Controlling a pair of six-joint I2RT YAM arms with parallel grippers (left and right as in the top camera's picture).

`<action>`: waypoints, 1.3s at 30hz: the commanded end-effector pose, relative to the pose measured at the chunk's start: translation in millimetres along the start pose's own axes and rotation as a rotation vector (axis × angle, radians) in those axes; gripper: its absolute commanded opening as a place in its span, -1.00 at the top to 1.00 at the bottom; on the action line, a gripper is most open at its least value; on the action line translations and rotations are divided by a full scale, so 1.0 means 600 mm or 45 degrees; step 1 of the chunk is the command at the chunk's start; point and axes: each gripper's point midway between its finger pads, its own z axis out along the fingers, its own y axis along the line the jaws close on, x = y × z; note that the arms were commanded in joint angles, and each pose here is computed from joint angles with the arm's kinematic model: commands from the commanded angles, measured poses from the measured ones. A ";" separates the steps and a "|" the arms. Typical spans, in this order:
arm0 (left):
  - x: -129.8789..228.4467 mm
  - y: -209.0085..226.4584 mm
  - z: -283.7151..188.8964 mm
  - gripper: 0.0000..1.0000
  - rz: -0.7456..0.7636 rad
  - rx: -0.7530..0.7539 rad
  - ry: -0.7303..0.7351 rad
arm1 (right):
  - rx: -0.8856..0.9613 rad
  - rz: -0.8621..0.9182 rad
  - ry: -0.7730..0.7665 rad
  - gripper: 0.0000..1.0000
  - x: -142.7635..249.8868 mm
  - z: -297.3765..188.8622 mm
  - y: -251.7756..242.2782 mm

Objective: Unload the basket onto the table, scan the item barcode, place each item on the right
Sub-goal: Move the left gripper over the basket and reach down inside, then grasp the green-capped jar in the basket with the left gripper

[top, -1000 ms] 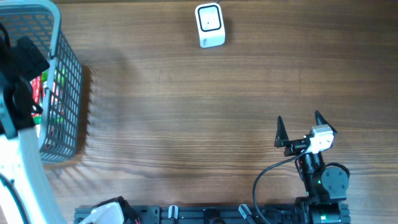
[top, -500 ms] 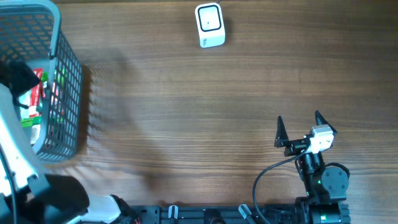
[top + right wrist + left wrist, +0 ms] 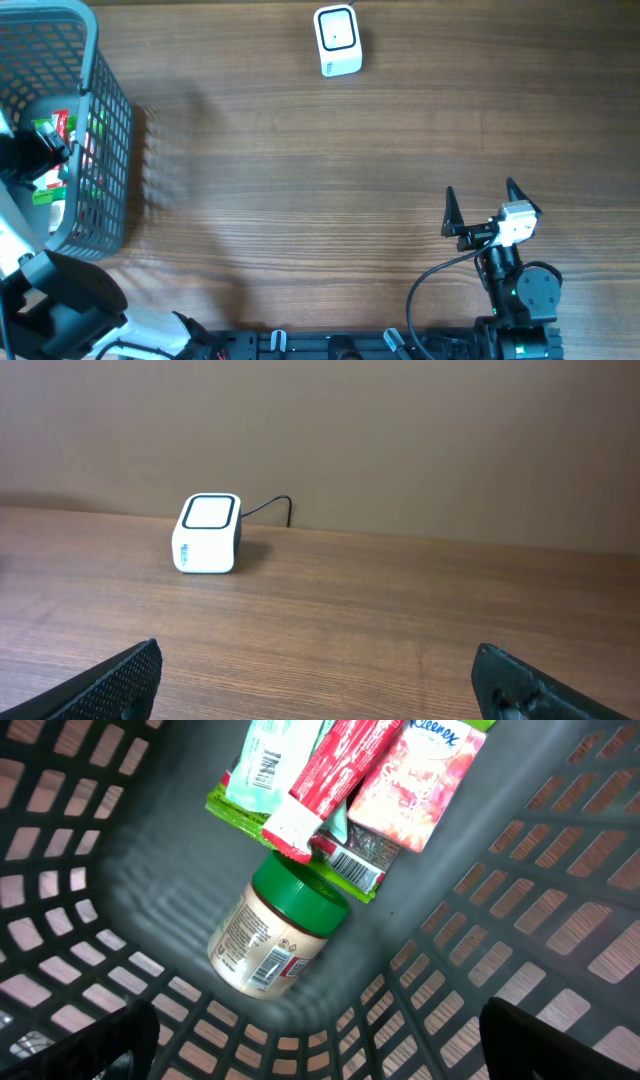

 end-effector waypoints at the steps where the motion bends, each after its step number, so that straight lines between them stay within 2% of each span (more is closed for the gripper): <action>1: 0.010 -0.004 0.028 -1.00 0.039 0.051 0.060 | -0.012 -0.024 -0.014 -1.00 -0.004 -0.001 0.002; 12: 0.066 0.014 0.131 -1.00 0.211 0.033 0.218 | -0.011 -0.024 -0.013 -0.99 -0.003 -0.001 0.002; 31: 0.078 0.048 0.203 -1.00 0.138 0.026 0.287 | -0.011 -0.024 -0.013 -0.99 -0.003 -0.001 0.002; 36: 0.088 0.047 0.224 -0.93 0.138 0.035 0.344 | -0.011 -0.023 -0.013 -0.99 -0.003 -0.001 0.002; 39: 0.090 0.047 0.232 -0.81 0.139 0.038 0.359 | -0.011 -0.024 -0.013 -1.00 -0.003 -0.001 0.002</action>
